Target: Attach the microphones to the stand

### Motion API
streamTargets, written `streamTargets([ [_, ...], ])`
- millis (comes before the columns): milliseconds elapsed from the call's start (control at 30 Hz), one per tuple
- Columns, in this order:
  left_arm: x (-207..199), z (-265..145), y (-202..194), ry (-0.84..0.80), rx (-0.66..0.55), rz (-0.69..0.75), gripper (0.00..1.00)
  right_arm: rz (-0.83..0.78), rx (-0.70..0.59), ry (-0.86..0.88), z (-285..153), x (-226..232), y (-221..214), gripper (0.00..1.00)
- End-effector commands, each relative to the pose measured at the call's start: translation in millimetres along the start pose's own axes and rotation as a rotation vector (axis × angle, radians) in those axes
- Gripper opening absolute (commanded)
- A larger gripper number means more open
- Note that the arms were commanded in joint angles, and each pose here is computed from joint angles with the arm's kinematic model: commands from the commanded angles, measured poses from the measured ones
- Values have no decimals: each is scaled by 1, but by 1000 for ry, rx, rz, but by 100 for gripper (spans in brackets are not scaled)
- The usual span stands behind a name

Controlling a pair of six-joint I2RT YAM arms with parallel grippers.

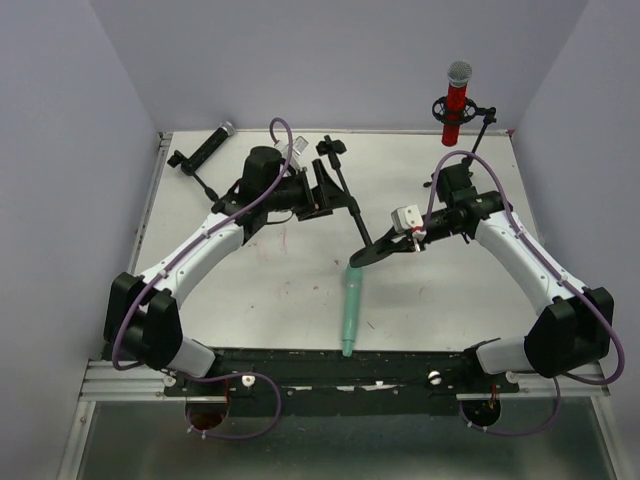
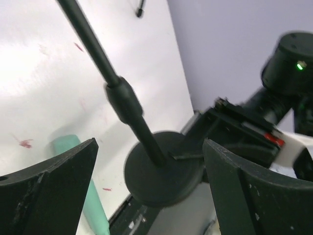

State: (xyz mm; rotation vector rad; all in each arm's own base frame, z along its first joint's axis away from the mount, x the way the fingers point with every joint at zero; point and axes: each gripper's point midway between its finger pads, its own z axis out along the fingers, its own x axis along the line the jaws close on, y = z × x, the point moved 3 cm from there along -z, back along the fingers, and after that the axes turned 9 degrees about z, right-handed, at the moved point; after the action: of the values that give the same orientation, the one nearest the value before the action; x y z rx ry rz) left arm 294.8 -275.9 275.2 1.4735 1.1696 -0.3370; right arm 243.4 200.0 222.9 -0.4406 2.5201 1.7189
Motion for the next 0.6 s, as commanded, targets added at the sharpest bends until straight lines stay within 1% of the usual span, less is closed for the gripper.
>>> streamTargets([
  [0,31,12,22,180,-95,-7,93,-84,-95,16,1,3,23,0],
  [167,37,32,39,183,-137,-43,83,-88,-101,20,2,4,23,0],
  [333,36,48,47,132,-142,-65,77,-84,-99,22,3,4,21,0],
  [433,37,54,45,129,-126,-75,69,-83,-96,21,3,4,20,0],
  [500,34,59,47,106,-133,-70,62,-80,-96,23,4,4,19,0],
  [567,35,61,48,100,-135,-80,58,-80,-99,23,4,4,19,0],
])
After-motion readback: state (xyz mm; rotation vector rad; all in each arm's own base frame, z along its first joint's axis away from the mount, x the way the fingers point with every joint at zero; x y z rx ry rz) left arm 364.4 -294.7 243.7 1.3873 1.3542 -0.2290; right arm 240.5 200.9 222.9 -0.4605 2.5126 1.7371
